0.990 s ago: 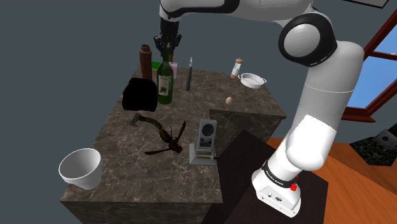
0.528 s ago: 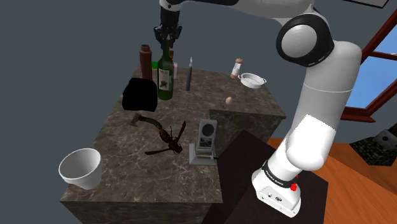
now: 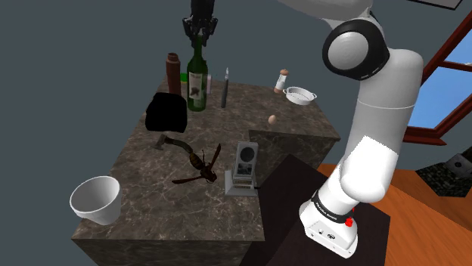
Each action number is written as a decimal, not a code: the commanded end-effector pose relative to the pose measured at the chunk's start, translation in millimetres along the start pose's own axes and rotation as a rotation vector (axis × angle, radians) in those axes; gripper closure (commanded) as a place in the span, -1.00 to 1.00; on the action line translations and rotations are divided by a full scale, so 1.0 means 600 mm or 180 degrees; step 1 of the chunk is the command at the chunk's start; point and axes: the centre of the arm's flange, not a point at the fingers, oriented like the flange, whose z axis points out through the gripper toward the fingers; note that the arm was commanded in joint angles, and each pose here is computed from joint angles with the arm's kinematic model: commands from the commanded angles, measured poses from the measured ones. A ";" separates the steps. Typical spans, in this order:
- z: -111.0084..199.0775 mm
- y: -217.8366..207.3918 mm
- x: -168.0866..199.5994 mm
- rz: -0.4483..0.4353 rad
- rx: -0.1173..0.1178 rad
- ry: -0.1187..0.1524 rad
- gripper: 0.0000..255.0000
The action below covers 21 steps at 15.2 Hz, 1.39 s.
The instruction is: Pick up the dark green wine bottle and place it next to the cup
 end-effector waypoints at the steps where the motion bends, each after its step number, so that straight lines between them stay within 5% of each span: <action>1: -0.019 -0.001 0.002 0.0000 0.0000 0.0000 1.00; 8: -0.079 0.003 0.013 0.0000 0.0000 0.0000 1.00; 21: -0.124 -0.224 -0.155 0.0000 0.0000 0.0000 1.00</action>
